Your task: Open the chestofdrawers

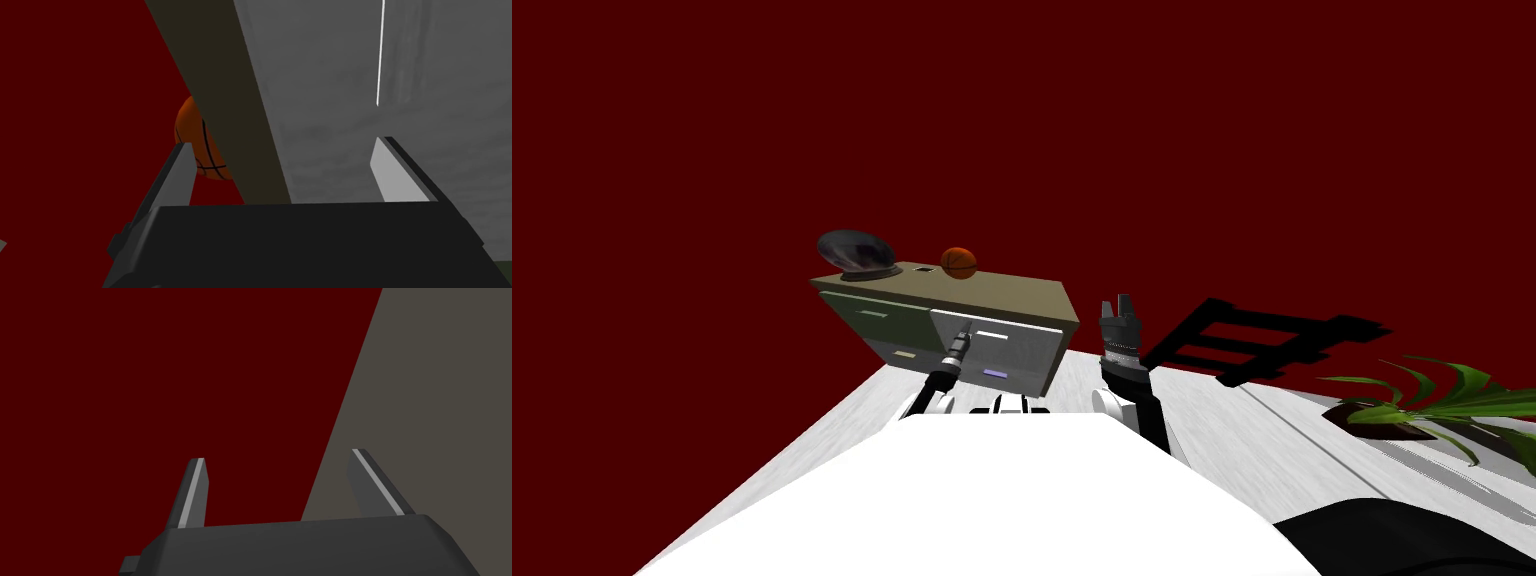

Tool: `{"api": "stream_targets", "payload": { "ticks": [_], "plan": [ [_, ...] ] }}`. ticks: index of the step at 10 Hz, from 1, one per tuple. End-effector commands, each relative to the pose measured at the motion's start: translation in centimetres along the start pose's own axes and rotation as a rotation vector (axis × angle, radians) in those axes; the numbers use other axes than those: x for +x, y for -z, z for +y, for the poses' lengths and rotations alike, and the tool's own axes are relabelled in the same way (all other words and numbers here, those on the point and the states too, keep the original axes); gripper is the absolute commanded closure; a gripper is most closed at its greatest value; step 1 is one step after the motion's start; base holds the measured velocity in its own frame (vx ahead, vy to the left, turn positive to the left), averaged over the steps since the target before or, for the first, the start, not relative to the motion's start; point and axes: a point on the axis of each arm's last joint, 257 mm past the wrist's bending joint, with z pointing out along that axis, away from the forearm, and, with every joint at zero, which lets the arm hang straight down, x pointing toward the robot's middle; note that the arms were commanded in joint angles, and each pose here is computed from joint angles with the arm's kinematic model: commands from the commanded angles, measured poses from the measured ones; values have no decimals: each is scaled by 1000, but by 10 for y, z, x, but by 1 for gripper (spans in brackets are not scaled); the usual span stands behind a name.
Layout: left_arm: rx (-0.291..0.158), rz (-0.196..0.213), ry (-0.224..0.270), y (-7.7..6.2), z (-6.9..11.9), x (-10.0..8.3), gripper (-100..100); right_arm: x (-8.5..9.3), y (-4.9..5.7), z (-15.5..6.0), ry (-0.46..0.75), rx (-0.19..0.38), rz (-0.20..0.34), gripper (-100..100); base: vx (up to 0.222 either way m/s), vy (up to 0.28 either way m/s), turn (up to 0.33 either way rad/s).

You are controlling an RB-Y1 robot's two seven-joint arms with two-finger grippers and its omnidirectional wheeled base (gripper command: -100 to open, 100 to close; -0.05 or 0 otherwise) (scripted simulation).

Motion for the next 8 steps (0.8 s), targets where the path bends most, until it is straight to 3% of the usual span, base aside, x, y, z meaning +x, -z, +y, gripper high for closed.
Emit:
{"api": "stream_targets", "payload": {
  "ticks": [1, 5, 6, 8],
  "plan": [
    [-69, 29, -8, -1, 29, 13, -100, 0, 0, 0, 0, 0, 0, 0, -16, 7, -67],
    [-143, 58, -14, 0, 60, 27, -100, 0, 0, 0, 0, 0, 0, 0, -16, 4, -46],
    [-128, 53, -12, -1, 56, 24, -100, 0, 0, 0, 0, 0, 0, 0, -7, 0, -12],
    [-136, 30, -13, -17, 56, 20, -100, 0, 0, 0, 0, 0, 0, 0, 25, 15, -119]
  ]
}}
